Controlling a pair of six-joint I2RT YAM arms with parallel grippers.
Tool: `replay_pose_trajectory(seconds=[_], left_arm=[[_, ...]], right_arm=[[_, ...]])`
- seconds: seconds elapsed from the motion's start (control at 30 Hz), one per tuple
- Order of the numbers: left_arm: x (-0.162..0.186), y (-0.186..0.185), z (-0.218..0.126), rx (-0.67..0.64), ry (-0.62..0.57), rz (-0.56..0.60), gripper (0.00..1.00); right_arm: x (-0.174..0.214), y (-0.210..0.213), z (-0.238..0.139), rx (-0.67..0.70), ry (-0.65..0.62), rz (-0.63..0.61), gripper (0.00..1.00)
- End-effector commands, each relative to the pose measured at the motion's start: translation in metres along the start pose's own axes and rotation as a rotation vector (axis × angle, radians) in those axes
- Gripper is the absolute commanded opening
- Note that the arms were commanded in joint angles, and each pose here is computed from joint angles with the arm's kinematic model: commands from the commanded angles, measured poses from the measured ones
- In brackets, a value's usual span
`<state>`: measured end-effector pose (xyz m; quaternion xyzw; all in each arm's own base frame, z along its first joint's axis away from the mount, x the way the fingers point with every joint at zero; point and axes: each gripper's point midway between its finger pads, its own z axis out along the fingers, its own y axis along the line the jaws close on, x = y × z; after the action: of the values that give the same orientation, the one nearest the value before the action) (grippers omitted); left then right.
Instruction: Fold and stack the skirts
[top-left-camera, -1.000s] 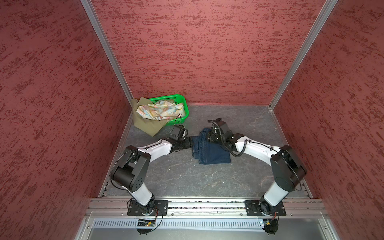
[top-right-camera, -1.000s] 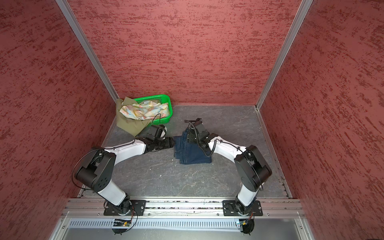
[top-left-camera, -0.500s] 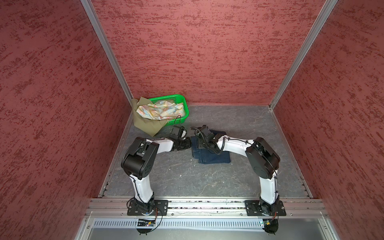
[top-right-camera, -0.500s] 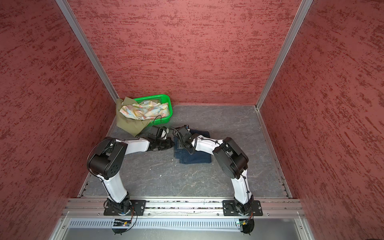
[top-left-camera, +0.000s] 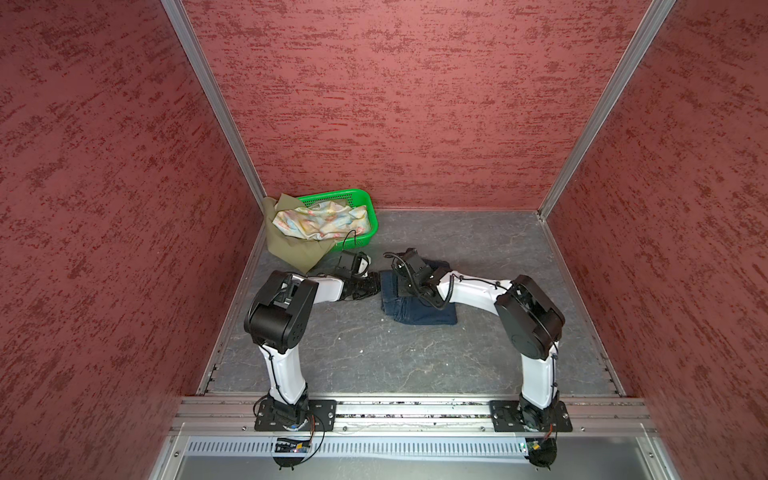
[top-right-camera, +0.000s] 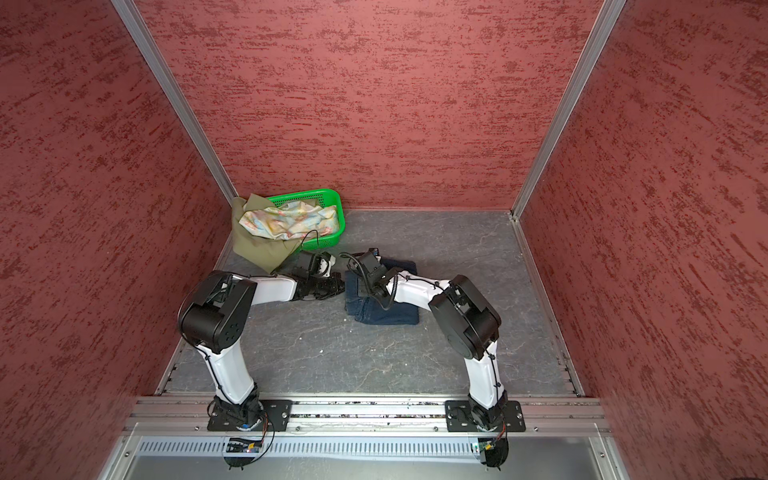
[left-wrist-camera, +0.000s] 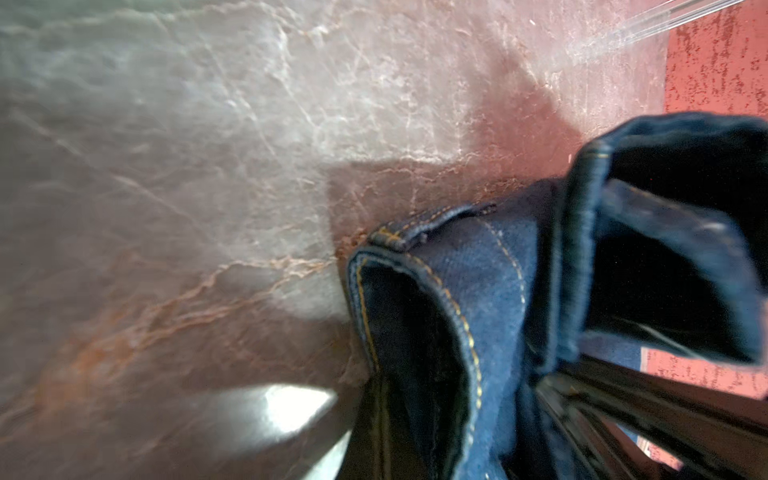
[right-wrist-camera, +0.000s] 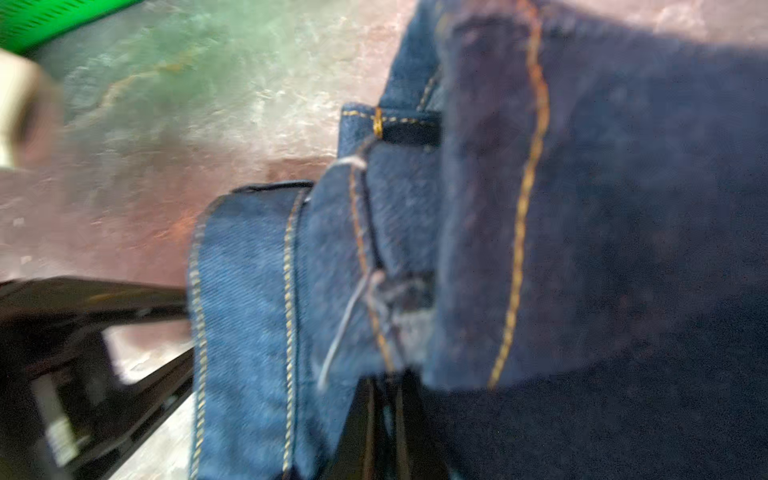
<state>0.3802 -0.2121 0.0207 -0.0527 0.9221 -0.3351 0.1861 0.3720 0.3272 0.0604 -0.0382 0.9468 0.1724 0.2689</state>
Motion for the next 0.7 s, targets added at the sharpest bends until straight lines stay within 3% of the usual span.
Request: replay_pose_trajectory(seconds=[0.0, 0.3, 0.67], left_arm=[[0.013, 0.012, 0.008, -0.004, 0.045, -0.033, 0.0], [0.014, 0.01, 0.011, 0.0, 0.05, -0.034, 0.0], [0.015, 0.01, 0.012, 0.0, 0.053, -0.036, 0.0]], right_arm=[[-0.025, 0.03, -0.03, -0.129, -0.082, -0.007, 0.0], [-0.033, 0.055, -0.048, -0.258, -0.093, 0.03, 0.0], [-0.017, 0.075, -0.011, -0.362, -0.01, 0.087, 0.0]])
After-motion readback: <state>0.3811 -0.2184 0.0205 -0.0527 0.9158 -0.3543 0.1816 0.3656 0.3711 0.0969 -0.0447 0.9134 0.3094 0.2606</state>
